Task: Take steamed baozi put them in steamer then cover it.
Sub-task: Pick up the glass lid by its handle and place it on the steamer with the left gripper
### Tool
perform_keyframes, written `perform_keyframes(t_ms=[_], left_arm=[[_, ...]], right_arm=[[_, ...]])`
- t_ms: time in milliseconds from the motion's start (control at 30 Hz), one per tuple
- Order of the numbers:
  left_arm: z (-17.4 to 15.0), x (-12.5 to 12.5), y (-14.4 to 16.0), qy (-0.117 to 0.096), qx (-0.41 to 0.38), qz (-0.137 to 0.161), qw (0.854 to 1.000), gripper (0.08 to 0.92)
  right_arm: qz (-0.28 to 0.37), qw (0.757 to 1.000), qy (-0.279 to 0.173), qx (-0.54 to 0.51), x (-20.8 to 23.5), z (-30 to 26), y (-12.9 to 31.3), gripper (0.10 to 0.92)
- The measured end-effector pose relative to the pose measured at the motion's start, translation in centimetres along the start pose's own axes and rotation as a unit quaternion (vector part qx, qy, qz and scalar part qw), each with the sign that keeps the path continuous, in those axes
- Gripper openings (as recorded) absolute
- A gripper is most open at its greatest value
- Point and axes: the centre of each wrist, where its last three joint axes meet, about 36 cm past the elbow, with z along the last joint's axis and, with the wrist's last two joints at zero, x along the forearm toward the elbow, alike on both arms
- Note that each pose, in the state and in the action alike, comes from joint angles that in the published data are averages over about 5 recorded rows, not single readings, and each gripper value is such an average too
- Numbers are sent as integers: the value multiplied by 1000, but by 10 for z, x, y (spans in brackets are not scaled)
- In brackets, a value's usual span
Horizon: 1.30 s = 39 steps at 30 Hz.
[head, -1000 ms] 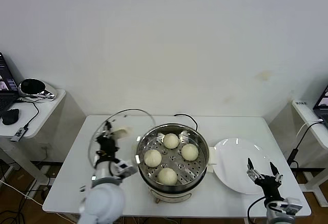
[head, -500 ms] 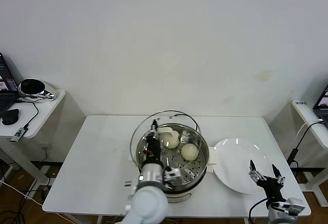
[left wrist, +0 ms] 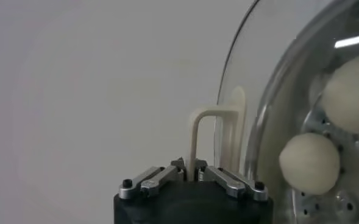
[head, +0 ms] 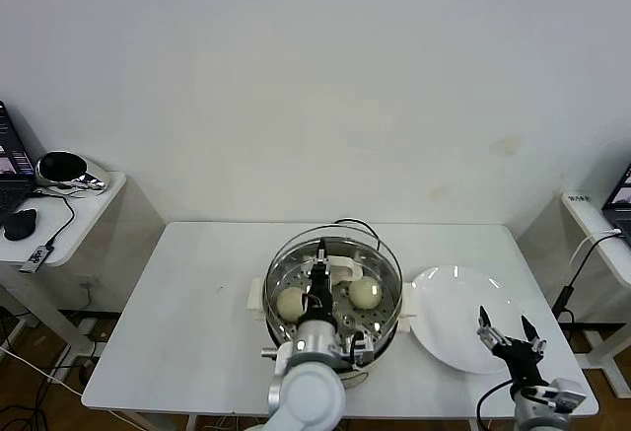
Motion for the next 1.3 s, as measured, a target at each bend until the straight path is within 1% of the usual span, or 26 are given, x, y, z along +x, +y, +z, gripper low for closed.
perform_keyframes(t_ms=[233,500,900,1167,1267,1300], left_arm=[[-5,1,-4,0,-12,20,1000,152],[-3,2,-6,6,-20,32,999,152],[-2,2,-5,7,-16,40,999,152],[-1,2,-7,5,-14,37,999,152],[0,2,-6,5,-11,37,999,187],[1,3,-5,4,-10,37,999,211]], right_arm=[[0,1000,3,1,-3,3,2,823],[-1,1000,3,3,-4,4,3,823],[1,1000,4,6,-3,7,3,823],[2,1000,4,6,-2,8,4,823],[2,1000,3,6,-1,9,5,823],[2,1000,3,6,-1,9,5,823]])
